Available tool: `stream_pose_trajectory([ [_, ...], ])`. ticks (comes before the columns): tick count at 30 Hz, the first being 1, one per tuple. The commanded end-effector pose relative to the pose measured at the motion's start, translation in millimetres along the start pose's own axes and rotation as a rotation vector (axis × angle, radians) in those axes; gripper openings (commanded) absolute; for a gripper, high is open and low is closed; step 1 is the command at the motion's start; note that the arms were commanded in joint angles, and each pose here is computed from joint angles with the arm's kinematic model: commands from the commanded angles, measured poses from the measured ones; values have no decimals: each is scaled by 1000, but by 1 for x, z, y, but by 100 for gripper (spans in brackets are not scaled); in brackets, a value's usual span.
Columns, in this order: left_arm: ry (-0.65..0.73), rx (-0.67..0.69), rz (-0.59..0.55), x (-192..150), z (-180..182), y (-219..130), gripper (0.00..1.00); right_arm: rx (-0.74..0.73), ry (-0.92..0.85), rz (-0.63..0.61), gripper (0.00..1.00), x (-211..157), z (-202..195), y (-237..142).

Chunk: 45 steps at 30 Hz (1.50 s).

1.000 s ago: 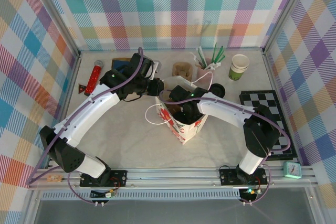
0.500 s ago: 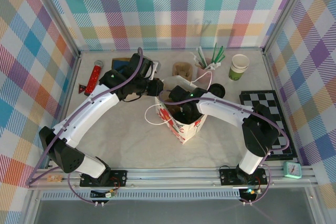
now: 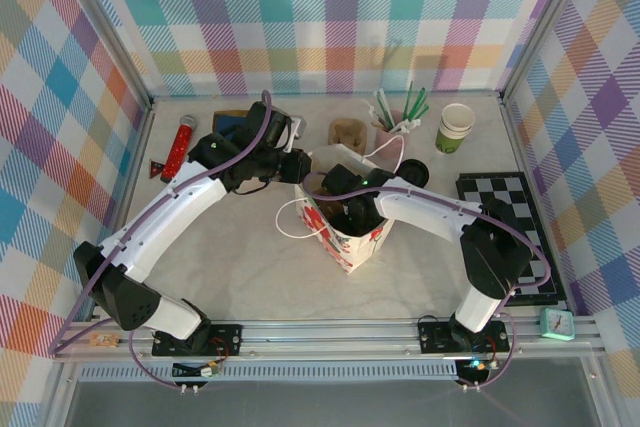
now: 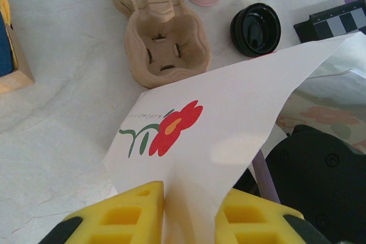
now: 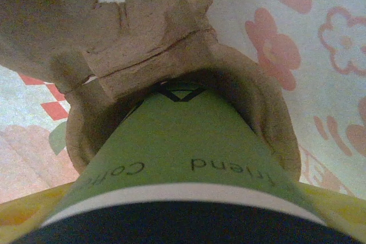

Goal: Pack the takeout coffee

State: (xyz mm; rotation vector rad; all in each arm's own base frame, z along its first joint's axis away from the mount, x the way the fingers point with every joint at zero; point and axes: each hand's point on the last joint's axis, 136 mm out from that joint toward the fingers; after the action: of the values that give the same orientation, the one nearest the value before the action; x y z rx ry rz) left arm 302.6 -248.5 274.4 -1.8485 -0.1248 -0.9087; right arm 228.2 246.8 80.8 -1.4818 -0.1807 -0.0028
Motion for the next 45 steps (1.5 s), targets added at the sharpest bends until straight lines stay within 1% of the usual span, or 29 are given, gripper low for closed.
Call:
stream_pose_trajectory([
  [1, 7, -52, -52, 6, -14, -16, 23, -45, 2, 23, 27, -3, -10, 17],
  [20, 3, -51, -59, 7, -14, -17, 23, -48, 13, -8, 26, 0, -12, 23],
  [37, 4, -53, -59, 6, -15, -17, 23, -64, 19, -4, 26, -1, -15, 34],
  [45, 5, -54, -61, 8, -15, -18, 23, -61, 21, -29, 26, 3, -14, 38],
])
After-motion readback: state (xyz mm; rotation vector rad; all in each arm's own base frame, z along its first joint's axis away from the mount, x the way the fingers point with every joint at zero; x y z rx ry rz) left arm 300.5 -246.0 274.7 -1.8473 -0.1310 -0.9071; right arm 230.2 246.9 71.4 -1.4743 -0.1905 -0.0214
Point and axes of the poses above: each hand's point on the last joint's axis, 136 mm out from that joint toward the fingers, its own y axis out along the fingers, its own z axis along the line the jaws close on, x = y × z, and after that the axes turned 12 degrees about y, right-handed
